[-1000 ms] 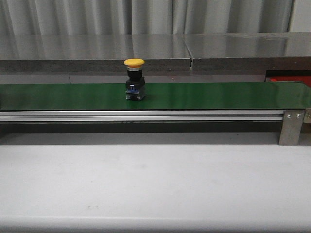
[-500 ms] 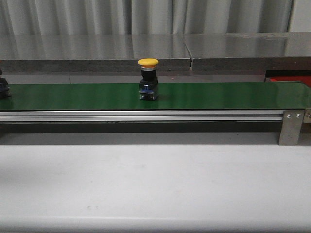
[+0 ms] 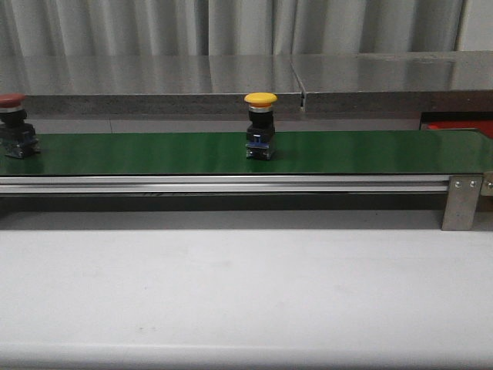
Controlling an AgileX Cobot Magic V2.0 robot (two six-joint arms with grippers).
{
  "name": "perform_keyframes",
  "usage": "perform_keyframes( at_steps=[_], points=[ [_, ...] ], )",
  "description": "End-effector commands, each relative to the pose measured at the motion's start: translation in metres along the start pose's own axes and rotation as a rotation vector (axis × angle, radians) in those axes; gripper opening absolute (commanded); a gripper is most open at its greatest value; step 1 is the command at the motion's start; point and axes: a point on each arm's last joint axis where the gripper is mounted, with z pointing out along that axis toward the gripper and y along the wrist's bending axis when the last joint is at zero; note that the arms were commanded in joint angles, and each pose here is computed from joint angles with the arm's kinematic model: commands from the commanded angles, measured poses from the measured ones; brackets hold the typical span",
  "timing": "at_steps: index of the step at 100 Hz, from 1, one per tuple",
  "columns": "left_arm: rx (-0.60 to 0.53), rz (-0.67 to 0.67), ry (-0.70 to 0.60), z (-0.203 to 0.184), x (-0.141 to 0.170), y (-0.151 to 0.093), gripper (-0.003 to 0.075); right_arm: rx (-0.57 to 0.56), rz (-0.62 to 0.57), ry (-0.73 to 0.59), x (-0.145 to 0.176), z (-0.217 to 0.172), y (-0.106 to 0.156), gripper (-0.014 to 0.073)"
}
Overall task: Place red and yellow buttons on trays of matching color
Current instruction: 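Lower the right gripper onto the yellow button on the belt and grasp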
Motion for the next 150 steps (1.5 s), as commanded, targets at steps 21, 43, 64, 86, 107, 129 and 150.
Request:
perform_keyframes(
  at_steps=[21, 43, 64, 86, 107, 129, 150],
  points=[
    [-0.008, -0.005, -0.203, -0.036, 0.003, -0.006, -0.0019, 0.003, 0.007, -0.062, -0.01, -0.005, 0.0, 0.0027],
    [-0.009, -0.004, -0.206, -0.036, 0.003, -0.006, -0.0019, -0.042, 0.075, -0.09, -0.013, -0.005, 0.004, 0.0541],
    [-0.009, -0.004, -0.206, -0.036, 0.003, -0.006, -0.0019, -0.05, 0.083, -0.088, -0.032, 0.0, 0.001, 0.0594],
    [-0.009, -0.004, -0.206, -0.036, 0.003, -0.006, -0.0019, -0.134, 0.105, 0.028, -0.072, 0.027, -0.004, 0.0594],
    [-0.009, -0.004, -0.206, -0.036, 0.003, -0.006, -0.0019, -0.215, 0.034, 0.101, -0.096, 0.083, 0.005, 0.0594],
    [-0.009, -0.004, -0.206, -0.036, 0.003, -0.006, -0.0019, -0.294, -0.021, 0.19, -0.109, 0.149, 0.026, 0.0594],
    [-0.009, -0.004, -0.206, -0.036, 0.003, -0.006, -0.0019, -0.341, -0.048, 0.252, -0.115, 0.2, 0.042, 0.0594]
  ],
)
